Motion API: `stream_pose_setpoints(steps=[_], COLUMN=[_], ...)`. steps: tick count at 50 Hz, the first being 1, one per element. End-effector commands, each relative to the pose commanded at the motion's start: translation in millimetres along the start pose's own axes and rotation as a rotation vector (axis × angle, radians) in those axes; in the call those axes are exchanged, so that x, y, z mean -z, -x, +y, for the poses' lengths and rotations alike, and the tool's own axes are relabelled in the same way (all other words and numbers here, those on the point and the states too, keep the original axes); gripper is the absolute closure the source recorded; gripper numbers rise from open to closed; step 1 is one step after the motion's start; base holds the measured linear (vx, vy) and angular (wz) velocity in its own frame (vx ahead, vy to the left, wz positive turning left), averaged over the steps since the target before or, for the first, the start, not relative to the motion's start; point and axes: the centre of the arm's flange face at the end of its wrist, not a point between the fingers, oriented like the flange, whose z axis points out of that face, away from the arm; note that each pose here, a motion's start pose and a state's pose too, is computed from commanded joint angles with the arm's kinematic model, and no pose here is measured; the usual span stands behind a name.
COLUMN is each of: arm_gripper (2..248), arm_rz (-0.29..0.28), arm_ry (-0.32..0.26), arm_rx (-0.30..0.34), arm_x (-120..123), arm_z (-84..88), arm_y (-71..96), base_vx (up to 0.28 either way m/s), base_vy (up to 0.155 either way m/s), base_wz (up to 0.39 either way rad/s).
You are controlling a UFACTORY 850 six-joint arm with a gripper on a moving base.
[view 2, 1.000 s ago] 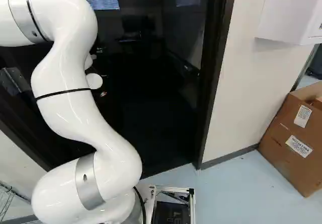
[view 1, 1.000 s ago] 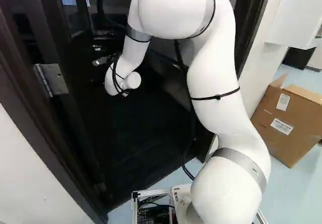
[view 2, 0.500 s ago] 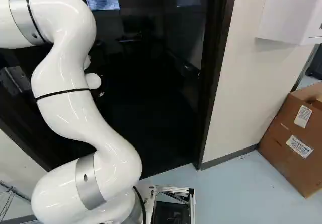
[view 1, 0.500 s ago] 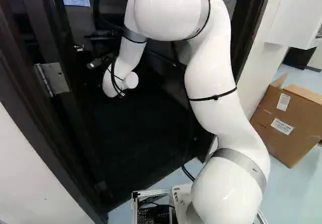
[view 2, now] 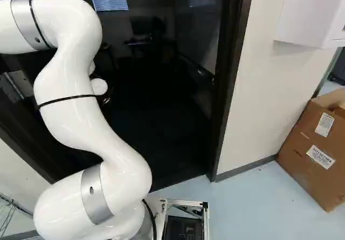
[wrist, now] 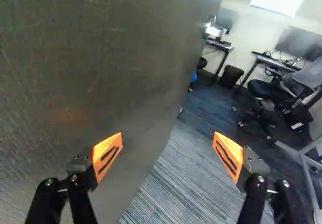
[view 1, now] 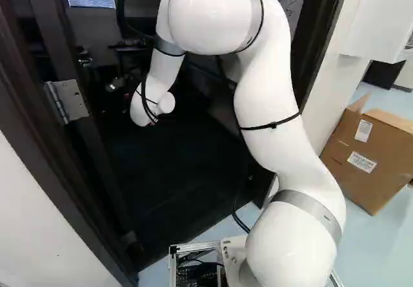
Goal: Open the door and move inside
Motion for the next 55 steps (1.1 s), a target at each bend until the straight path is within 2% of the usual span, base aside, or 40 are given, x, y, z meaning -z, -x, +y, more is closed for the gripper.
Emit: stream_pose_setpoints(steps=[55], arm_gripper=[3], arm_rz=[0.079], arm_ry=[-0.093], arm_rx=[0.074], arm_x=[-48], arm_z=[-27.5], arm_y=[-16.0], base_vx=[0.000], base_vy=[0.000], base_wz=[-0.002])
